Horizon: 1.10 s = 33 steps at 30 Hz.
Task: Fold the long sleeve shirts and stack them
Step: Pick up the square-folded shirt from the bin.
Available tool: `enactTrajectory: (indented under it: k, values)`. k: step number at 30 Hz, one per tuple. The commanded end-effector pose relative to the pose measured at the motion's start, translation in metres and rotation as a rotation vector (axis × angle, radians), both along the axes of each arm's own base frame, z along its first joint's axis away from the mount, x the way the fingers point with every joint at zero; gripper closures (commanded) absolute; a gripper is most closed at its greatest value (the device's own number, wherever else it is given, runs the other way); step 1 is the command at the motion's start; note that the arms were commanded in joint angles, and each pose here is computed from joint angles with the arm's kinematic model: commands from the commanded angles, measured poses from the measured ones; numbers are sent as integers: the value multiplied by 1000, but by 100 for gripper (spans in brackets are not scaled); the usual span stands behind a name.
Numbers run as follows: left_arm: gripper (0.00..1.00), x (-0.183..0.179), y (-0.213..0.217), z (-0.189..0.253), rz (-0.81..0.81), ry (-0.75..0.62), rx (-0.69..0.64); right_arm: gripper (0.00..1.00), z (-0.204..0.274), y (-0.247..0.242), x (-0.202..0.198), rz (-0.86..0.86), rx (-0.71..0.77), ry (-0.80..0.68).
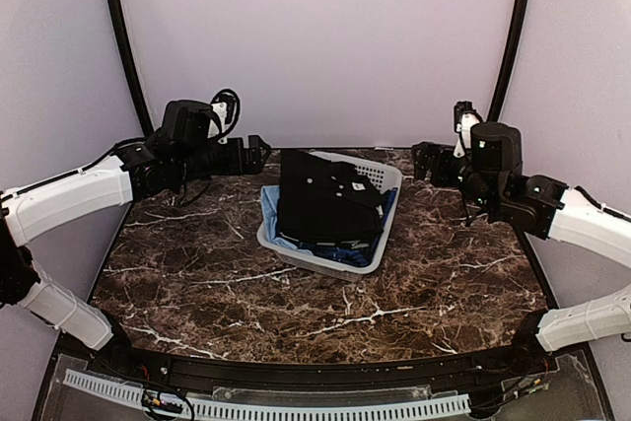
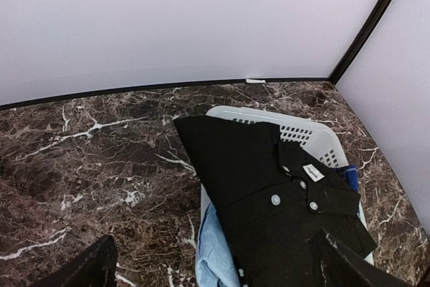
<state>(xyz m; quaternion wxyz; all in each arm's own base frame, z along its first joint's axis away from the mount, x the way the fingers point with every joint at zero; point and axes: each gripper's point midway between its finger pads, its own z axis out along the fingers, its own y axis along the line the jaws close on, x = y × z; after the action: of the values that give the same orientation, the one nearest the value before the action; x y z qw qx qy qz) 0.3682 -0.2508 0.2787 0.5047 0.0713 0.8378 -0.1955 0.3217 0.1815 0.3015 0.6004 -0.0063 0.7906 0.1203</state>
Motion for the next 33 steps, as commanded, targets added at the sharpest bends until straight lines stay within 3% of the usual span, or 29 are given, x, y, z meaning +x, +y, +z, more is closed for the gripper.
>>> enactTrajectory:
  k: [1, 9, 19, 33]
  values:
    - [1, -7, 1, 10, -18, -34, 3, 1, 8, 7, 3, 5, 3, -28]
    - [2, -13, -24, 2, -142, 17, -33, 1, -7, 16, 4, 48, -25, 4]
    - [1, -15, -24, -10, -132, 57, -53, 1, -29, 44, 0, 185, -60, 98]
    - [1, -18, -11, -20, -74, 95, -29, 1, -76, 164, 3, 452, -121, 244]
